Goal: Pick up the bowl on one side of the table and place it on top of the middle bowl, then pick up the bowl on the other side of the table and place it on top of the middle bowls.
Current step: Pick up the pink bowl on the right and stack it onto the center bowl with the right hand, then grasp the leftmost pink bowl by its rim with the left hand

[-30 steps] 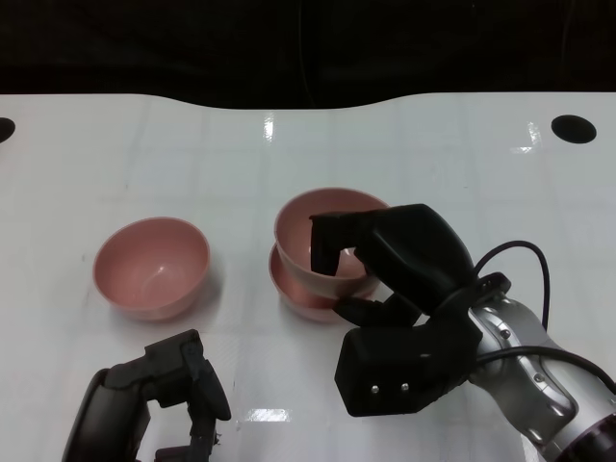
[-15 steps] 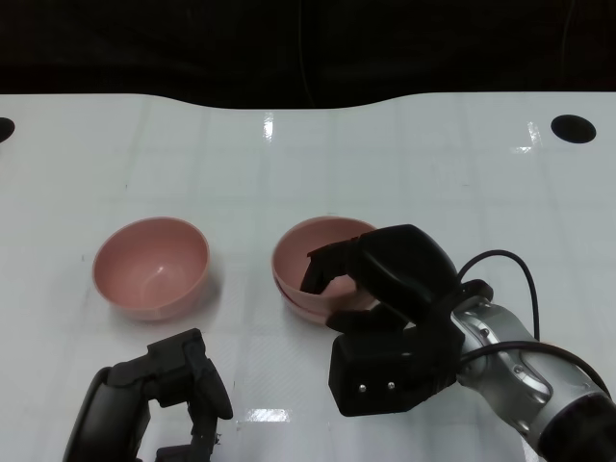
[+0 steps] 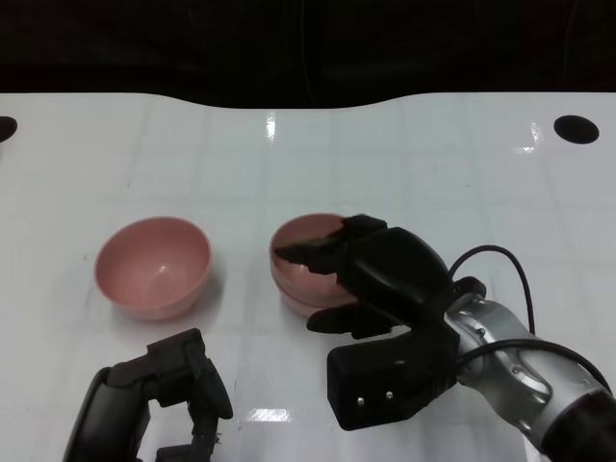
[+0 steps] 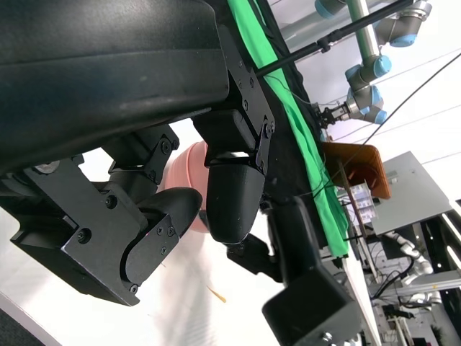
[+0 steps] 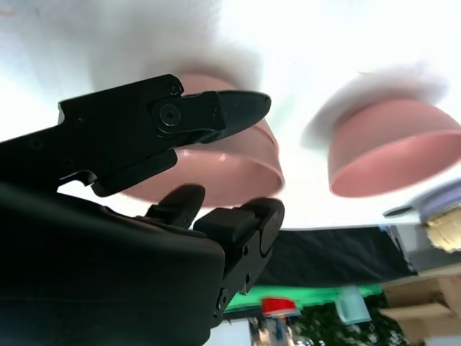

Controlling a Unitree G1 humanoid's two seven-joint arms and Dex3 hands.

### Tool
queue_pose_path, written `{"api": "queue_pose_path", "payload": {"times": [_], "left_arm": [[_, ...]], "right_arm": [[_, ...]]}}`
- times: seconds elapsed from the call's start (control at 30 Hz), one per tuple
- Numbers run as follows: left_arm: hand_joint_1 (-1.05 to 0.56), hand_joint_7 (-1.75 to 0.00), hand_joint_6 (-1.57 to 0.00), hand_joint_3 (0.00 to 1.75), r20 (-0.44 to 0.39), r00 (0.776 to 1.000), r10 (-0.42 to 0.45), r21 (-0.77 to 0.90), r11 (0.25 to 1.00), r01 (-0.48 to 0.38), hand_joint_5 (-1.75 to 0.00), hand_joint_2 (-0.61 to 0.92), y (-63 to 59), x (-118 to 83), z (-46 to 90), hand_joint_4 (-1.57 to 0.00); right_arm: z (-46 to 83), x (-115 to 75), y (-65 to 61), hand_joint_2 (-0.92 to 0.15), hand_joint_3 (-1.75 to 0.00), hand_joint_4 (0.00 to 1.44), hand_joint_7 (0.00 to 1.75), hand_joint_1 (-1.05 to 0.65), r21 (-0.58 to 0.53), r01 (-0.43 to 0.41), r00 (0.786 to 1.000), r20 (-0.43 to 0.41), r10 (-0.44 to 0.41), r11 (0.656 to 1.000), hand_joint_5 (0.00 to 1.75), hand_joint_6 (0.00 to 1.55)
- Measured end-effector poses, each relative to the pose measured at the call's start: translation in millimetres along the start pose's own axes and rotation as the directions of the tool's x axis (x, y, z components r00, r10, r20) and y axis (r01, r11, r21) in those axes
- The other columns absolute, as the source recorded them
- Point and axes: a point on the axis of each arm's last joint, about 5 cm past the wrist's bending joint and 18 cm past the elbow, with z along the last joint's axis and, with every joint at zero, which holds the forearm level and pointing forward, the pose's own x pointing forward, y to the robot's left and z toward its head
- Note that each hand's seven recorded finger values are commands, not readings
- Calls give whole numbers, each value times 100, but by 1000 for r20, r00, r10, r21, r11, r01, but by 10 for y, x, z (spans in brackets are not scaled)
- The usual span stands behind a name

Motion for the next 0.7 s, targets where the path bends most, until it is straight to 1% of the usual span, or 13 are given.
{"api": "queue_pose_path", "payload": {"times": [0.07,0.17,0.3,0.43,0.5,0.57,0.6,0.67,0.7], "left_arm": [[-1,-160,-81,145,3,1000,-1,0,1000,1,-175,39,-1,5,1,-88],[-1,-160,-81,147,12,1000,-2,3,1000,2,-175,39,1,11,2,-88],[-2,-161,-82,148,18,1000,-4,3,1000,4,-175,37,-2,9,-7,-89],[-3,-161,-83,147,-1,1000,-1,-1,1000,1,-175,36,-1,4,-16,-89],[-3,-160,-82,147,-7,1000,0,-2,1000,0,-175,36,0,7,-19,-89],[-3,-160,-82,147,-6,1000,1,-3,1000,-1,-175,36,2,10,-18,-89],[-3,-160,-82,147,-5,1000,1,-4,1000,-1,-175,36,2,12,-18,-89],[-3,-160,-82,146,-5,1000,1,-4,1000,-1,-175,36,3,14,-18,-89],[-3,-159,-82,146,-5,1000,1,-5,1000,-1,-175,36,2,16,-17,-88]], "right_arm": [[33,-52,-40,-92,-32,0,0,-76,1,17,1000,13,-17,1000,48,24],[82,-187,-100,-92,-32,0,1,-77,13,47,998,35,-47,999,49,25],[66,-316,-183,-92,-32,0,1,-76,8,80,997,21,-81,997,54,26],[44,-532,-269,-92,-32,0,3,-74,19,132,991,11,-132,991,66,29],[32,-624,-273,-92,-29,6,6,-71,31,153,988,6,-154,988,71,35],[28,-703,-245,-92,-24,15,9,-67,54,191,981,8,-192,980,74,43],[26,-737,-230,-92,-22,17,10,-66,66,216,976,13,-217,974,74,44],[21,-772,-213,-92,-20,22,11,-64,79,240,970,19,-242,968,76,48],[15,-791,-211,-92,-18,26,13,-60,93,254,966,21,-257,963,78,51]]}}
